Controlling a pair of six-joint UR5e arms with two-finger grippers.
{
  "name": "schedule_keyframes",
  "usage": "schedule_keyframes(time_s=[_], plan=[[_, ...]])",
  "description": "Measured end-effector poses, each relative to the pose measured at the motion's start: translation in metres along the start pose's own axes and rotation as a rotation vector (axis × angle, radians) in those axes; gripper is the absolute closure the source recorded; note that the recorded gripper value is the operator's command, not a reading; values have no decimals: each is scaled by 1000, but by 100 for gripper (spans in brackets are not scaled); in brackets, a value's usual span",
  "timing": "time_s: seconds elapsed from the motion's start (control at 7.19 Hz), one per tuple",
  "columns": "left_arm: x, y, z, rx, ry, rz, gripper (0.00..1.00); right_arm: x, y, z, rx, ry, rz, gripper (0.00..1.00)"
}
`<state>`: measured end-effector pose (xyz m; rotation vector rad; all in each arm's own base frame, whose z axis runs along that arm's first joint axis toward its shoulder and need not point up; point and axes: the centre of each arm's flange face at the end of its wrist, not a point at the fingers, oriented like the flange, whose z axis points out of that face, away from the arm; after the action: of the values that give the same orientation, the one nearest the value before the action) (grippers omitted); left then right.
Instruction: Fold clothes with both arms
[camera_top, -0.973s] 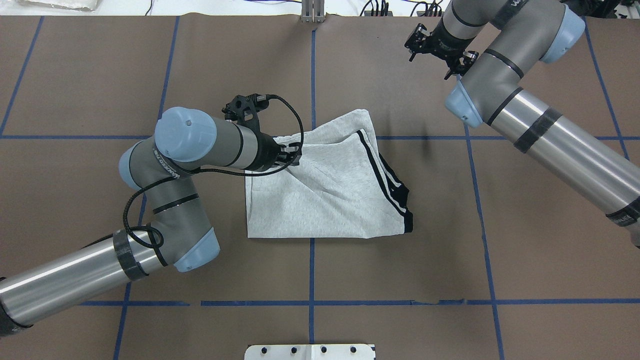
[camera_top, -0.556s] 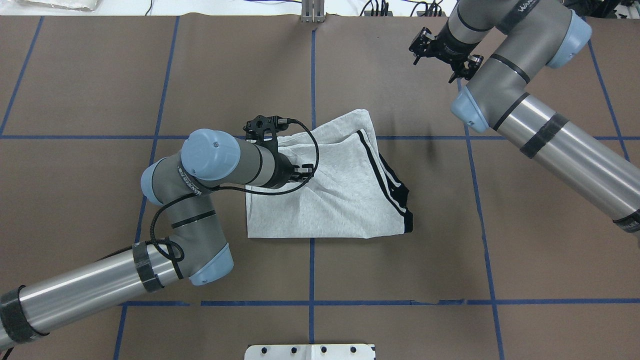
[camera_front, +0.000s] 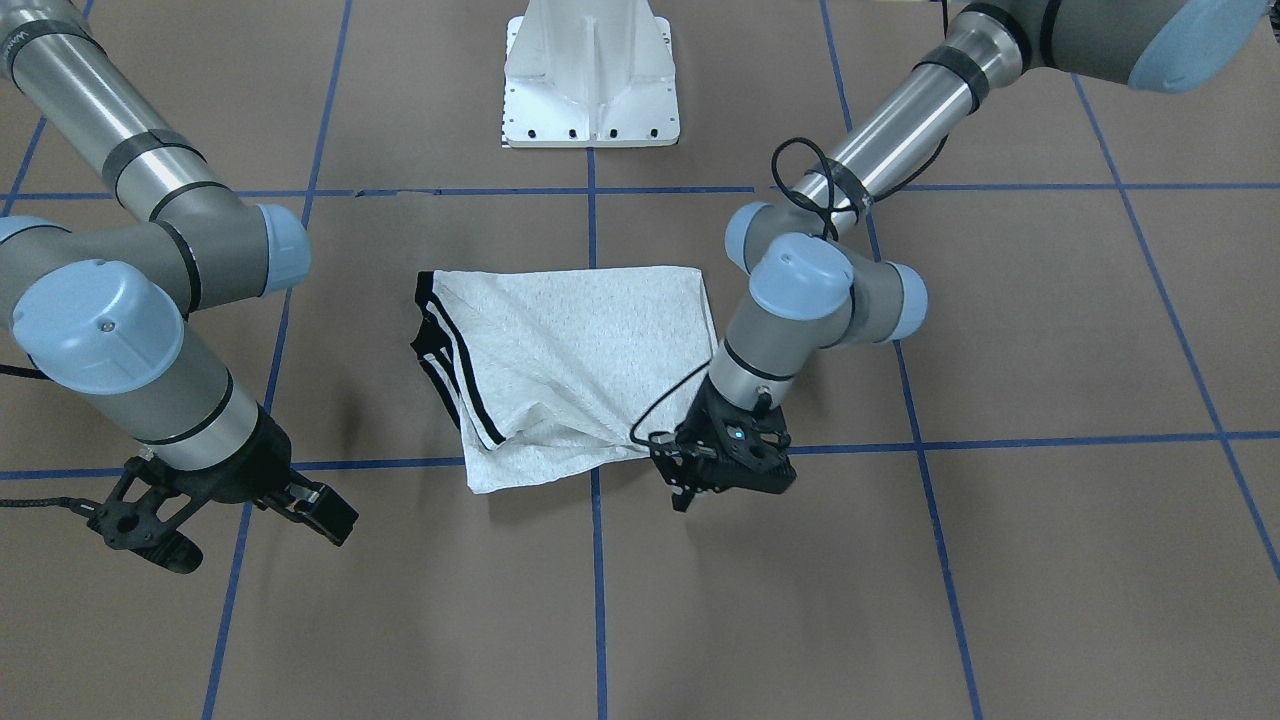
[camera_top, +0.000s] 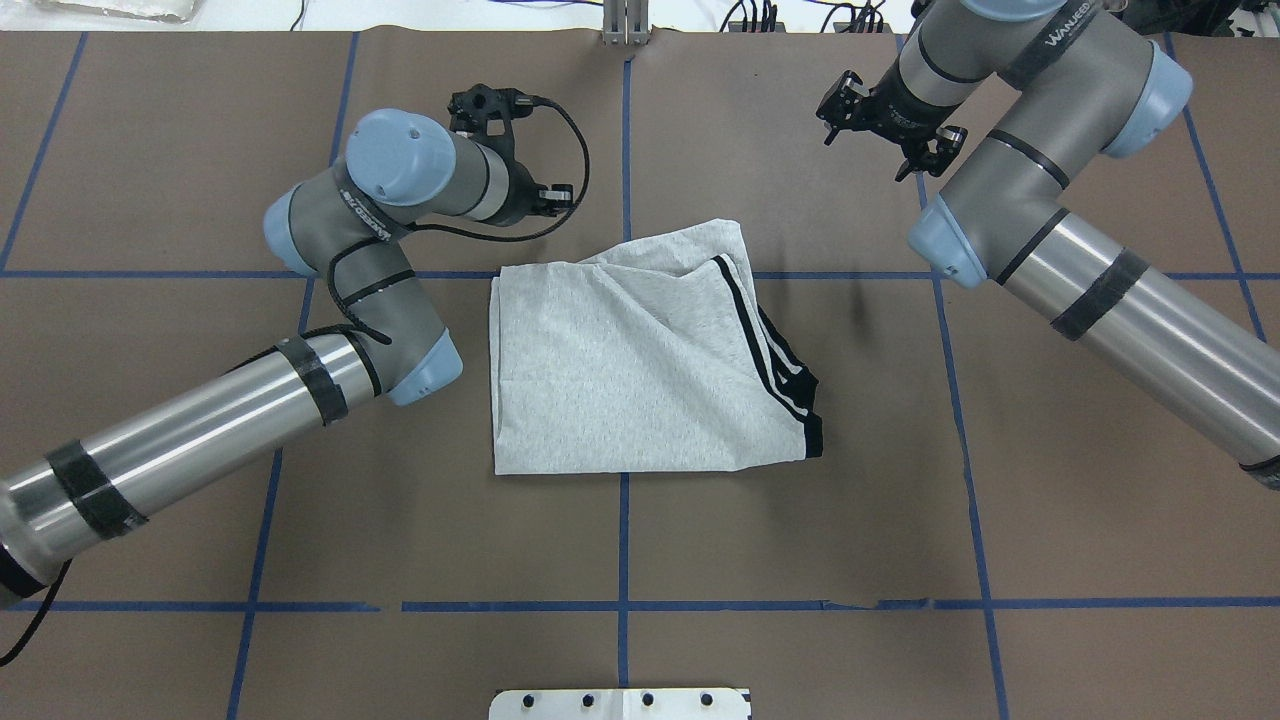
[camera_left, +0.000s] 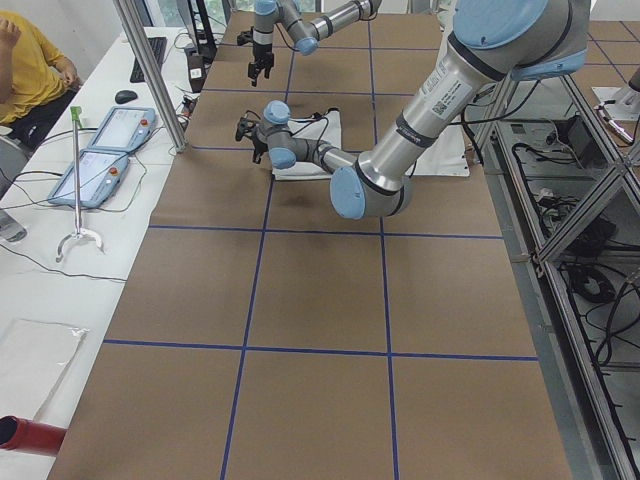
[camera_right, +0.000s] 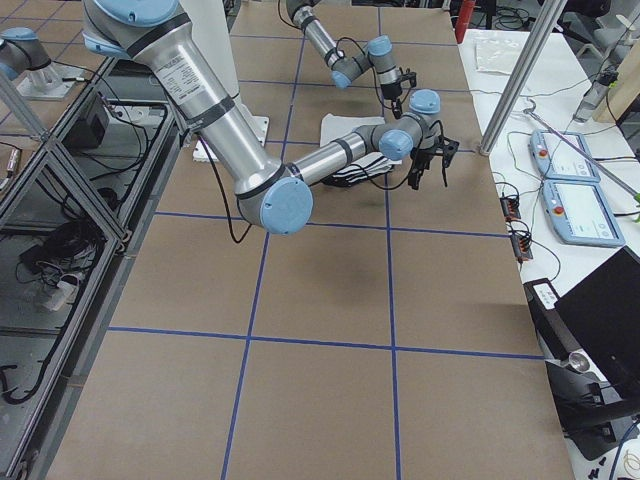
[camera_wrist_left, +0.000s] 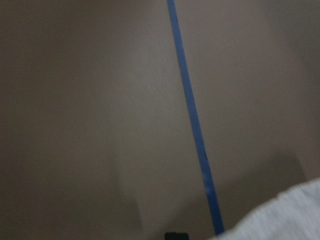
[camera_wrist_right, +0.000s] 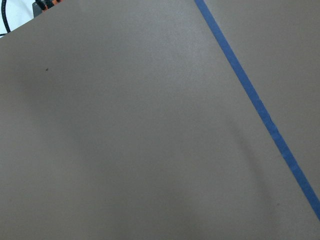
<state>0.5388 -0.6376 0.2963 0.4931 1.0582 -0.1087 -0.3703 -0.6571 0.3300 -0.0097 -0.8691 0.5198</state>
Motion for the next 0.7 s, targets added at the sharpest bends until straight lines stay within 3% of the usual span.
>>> schedule_keyframes(time_s=[0.28, 0.7], plan=[[-43, -30, 2, 38, -22, 23, 100, -8, 31, -10, -16, -27, -12, 0], [-79, -44, -41, 0, 29, 11, 100, -18, 126, -13, -79, -78, -66, 0]])
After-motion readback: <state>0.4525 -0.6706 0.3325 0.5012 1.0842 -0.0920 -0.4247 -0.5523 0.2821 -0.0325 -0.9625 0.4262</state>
